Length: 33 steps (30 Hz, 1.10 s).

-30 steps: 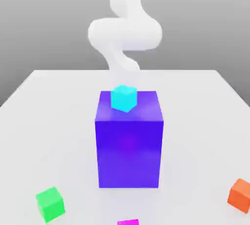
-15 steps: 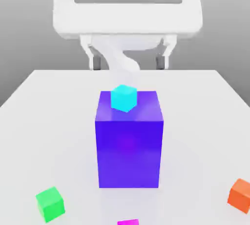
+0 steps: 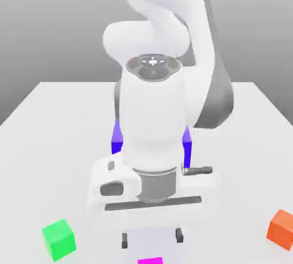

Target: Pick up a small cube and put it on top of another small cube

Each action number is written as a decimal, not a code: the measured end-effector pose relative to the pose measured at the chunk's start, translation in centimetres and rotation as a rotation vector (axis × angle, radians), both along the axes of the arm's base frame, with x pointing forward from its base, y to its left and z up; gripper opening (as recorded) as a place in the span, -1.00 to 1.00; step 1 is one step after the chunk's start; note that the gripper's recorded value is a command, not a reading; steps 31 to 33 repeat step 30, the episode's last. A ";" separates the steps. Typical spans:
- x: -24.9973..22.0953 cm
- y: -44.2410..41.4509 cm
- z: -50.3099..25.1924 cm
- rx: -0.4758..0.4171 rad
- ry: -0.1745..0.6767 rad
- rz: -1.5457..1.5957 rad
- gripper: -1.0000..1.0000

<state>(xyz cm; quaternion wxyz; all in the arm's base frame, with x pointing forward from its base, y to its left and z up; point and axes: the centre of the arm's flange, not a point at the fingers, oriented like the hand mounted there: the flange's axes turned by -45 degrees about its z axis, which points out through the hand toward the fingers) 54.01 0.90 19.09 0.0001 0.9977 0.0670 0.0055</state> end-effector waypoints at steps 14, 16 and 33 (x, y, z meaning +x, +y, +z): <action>-0.1 0.0 -2.4 0.000 0.011 0.002 -1.00; -0.6 -1.8 0.1 -0.003 0.011 -0.050 -1.00; -8.6 -19.2 -0.9 0.003 0.011 -0.642 1.00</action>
